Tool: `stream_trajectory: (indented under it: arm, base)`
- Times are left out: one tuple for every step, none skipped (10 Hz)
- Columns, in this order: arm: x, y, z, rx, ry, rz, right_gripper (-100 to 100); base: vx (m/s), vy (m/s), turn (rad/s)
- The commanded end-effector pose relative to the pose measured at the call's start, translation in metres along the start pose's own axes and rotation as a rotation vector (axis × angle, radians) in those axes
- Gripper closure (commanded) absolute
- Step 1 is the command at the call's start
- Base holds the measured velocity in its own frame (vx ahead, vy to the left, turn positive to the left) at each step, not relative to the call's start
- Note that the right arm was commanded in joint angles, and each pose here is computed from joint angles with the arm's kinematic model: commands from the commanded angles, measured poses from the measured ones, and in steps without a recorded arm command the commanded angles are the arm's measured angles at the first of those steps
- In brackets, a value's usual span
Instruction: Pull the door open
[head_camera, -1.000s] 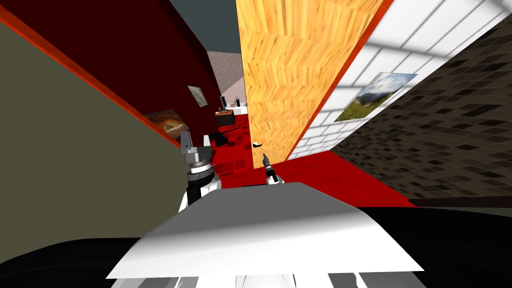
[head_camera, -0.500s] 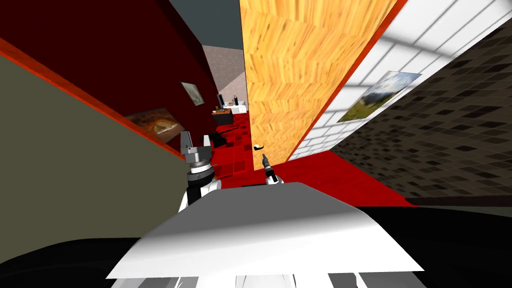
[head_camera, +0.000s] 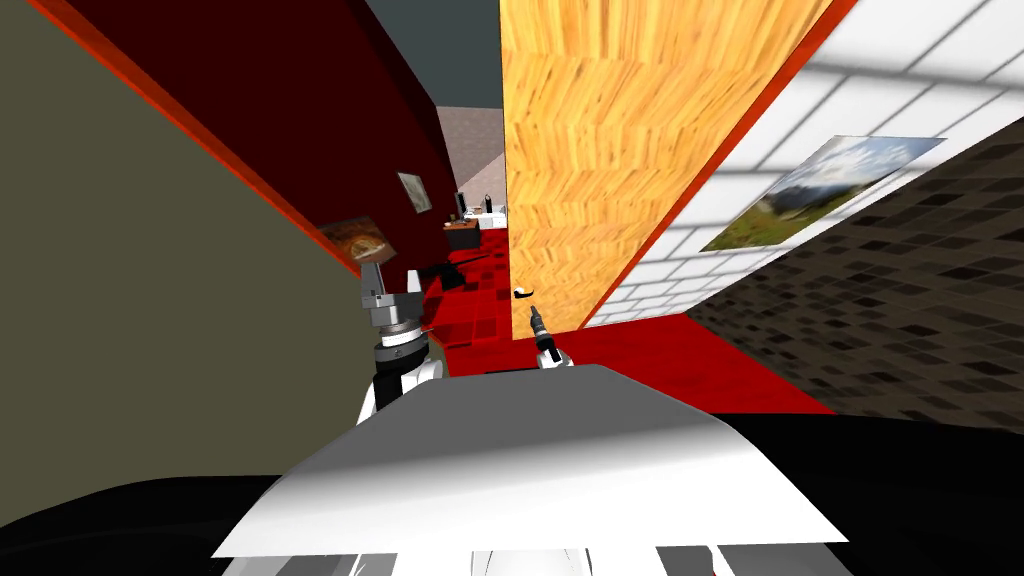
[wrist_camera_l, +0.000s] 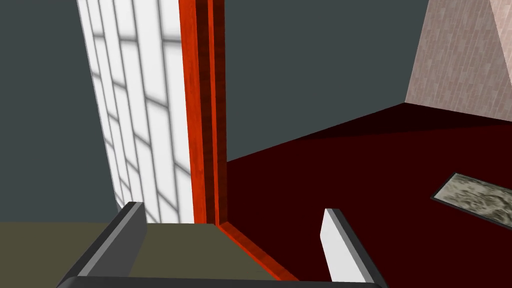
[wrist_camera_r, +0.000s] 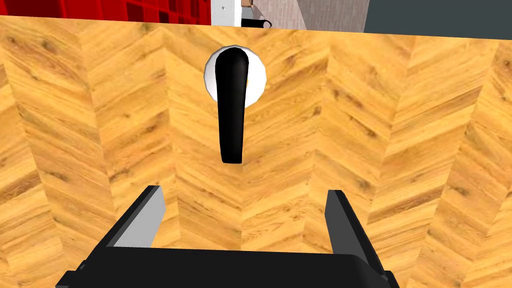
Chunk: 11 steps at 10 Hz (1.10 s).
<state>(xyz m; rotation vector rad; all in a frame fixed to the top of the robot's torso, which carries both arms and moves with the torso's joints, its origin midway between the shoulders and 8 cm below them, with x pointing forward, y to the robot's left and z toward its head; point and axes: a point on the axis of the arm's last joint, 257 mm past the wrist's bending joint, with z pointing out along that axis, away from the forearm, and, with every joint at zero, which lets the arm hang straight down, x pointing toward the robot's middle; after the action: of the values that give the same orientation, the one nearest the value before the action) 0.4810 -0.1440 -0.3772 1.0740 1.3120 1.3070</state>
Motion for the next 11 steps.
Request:
stream_trajectory:
  arm:
    - [-0.007, -0.001, 0.0010, -0.002, -0.009, -0.007, -100]
    - [-0.024, 0.001, 0.0020, -0.010, -0.030, -0.022, -100]
    - [-0.030, 0.002, 0.0022, -0.012, -0.037, -0.026, -100]
    - [-0.041, 0.004, 0.0027, -0.017, -0.052, -0.035, -100]
    - [-0.053, 0.006, 0.0029, -0.021, -0.068, -0.043, -100]
    - [-0.064, 0.007, 0.0029, -0.025, -0.085, -0.050, -100]
    - [-0.075, 0.008, 0.0025, -0.027, -0.102, -0.056, -100]
    - [-0.086, 0.009, 0.0020, -0.029, -0.119, -0.061, -100]
    - [-0.096, 0.010, 0.0010, -0.029, -0.136, -0.064, -100]
    - [-0.110, 0.010, -0.0009, -0.028, -0.162, -0.067, -100]
    - [-0.127, 0.008, -0.0041, -0.022, -0.196, -0.067, -100]
  base:
    - [-0.035, -0.033, 0.155]
    - [-0.033, -0.021, 0.275]
    - [-0.037, -0.024, 0.252]
    - [-0.042, -0.020, 0.278]
    - [-0.044, -0.031, 0.272]
    - [-0.043, -0.032, 0.302]
    - [-0.038, -0.030, 0.247]
    - [-0.026, -0.026, 0.208]
    - [-0.017, -0.028, 0.199]
    - [-0.018, -0.028, 0.286]
    - [-0.015, -0.032, 0.270]
